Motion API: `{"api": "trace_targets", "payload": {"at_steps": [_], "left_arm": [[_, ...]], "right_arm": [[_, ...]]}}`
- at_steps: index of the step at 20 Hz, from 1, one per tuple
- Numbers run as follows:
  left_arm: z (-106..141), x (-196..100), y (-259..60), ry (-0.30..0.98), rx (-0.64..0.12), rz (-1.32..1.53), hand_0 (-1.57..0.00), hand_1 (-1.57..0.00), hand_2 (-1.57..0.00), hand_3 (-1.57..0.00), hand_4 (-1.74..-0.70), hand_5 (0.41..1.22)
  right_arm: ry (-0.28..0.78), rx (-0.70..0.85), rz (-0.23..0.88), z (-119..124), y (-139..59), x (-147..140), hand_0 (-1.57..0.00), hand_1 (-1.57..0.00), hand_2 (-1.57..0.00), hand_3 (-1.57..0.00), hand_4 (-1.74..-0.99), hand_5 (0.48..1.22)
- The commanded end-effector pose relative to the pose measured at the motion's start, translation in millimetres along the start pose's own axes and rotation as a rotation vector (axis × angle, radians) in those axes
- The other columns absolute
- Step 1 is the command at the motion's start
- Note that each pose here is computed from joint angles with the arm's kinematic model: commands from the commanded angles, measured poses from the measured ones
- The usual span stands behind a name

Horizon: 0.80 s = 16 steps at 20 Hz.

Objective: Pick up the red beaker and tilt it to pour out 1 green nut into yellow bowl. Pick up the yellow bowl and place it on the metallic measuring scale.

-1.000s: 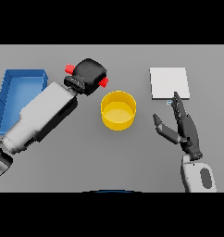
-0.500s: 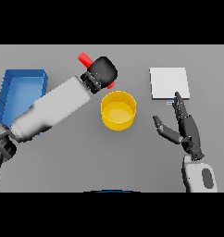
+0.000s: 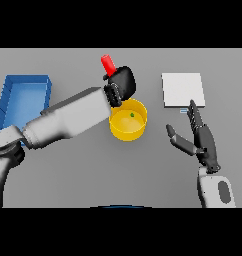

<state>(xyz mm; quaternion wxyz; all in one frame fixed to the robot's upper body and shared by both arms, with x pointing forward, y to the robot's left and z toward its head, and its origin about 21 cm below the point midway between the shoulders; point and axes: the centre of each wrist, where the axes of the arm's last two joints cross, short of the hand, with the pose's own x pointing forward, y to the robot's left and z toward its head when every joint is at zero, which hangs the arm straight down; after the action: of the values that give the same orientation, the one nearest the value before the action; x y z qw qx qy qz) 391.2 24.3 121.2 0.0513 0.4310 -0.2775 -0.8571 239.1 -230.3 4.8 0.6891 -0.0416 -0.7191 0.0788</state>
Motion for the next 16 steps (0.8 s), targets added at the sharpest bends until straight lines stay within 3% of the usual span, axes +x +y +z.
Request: {"api": "trace_targets", "payload": {"at_steps": [1,11,16], "left_arm": [[-1.8,5.2,4.9,0.007,-0.011,-0.018,-1.57,-1.57,-1.57,-1.56,-1.74,1.221],[-5.1,-1.7,12.5,0.032,-0.052,-0.180,-1.57,-1.57,-1.57,-1.57,-1.74,1.221],[7.0,-41.7,37.7,0.124,0.018,-0.171,-1.57,-1.57,-1.57,-1.57,-1.74,1.171]], "right_arm": [[-0.004,0.001,-0.001,2.1,-0.4,0.9,0.00,0.00,0.00,0.00,-1.289,0.604],[-0.008,-0.019,0.028,3.3,1.4,0.0,0.00,0.00,0.00,0.00,-1.238,0.584],[-0.038,-0.009,0.012,0.8,1.7,2.5,0.00,0.00,0.00,0.00,-1.219,0.595]]}}
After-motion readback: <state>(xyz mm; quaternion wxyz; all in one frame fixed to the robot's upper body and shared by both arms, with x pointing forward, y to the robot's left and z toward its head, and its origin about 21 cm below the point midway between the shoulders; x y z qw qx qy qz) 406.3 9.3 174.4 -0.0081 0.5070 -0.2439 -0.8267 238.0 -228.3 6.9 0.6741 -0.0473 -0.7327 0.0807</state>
